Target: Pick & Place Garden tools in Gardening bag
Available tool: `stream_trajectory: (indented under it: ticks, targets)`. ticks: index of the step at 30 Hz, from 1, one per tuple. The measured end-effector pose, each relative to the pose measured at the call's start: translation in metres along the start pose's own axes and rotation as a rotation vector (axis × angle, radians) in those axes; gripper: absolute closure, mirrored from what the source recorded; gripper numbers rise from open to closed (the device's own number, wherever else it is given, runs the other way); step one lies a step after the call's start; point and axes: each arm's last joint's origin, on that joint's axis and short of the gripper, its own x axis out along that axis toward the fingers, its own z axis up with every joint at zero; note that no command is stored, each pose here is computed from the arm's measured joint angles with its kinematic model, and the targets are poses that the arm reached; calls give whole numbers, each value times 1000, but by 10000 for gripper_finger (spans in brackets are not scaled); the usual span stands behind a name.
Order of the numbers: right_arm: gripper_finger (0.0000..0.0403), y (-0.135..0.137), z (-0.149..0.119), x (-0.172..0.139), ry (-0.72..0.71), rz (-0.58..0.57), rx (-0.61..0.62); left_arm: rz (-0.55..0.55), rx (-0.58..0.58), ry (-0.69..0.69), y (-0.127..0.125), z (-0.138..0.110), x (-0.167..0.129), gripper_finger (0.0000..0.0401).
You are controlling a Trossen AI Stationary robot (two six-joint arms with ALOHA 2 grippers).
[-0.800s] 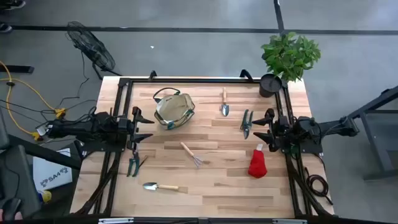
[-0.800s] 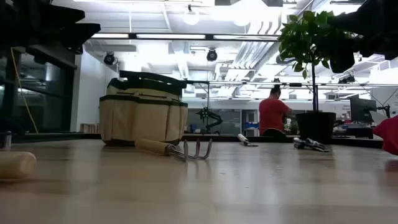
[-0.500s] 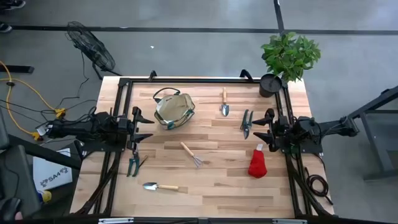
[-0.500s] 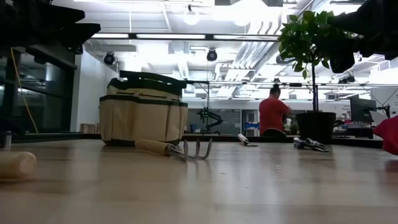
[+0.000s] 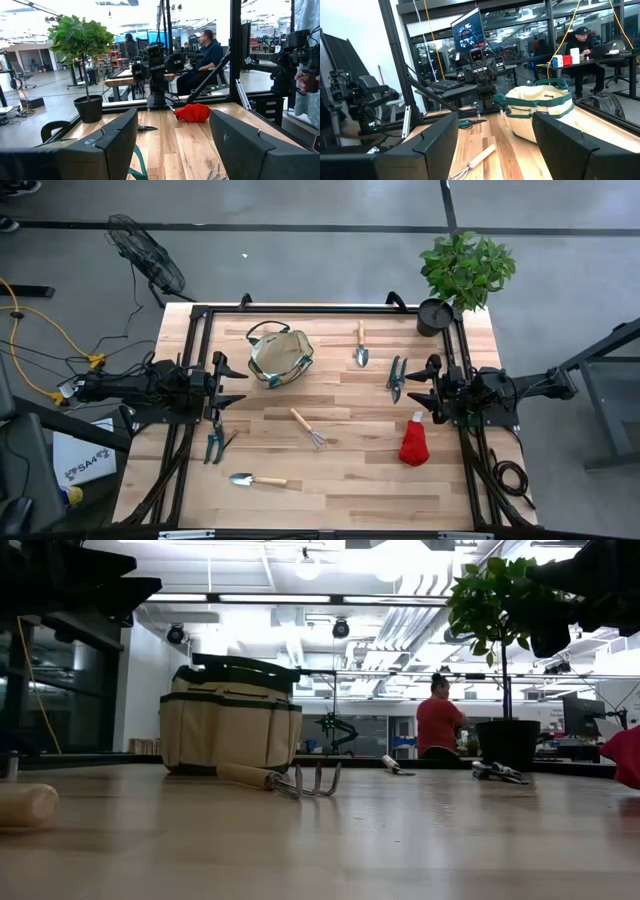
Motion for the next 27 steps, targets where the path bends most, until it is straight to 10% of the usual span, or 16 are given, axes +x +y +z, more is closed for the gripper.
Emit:
stream_trajectory:
  ticks: [27]
  targets:
    - [155,-2,1,0,-15,-74,-29,0,0,0,0,0,0,159]
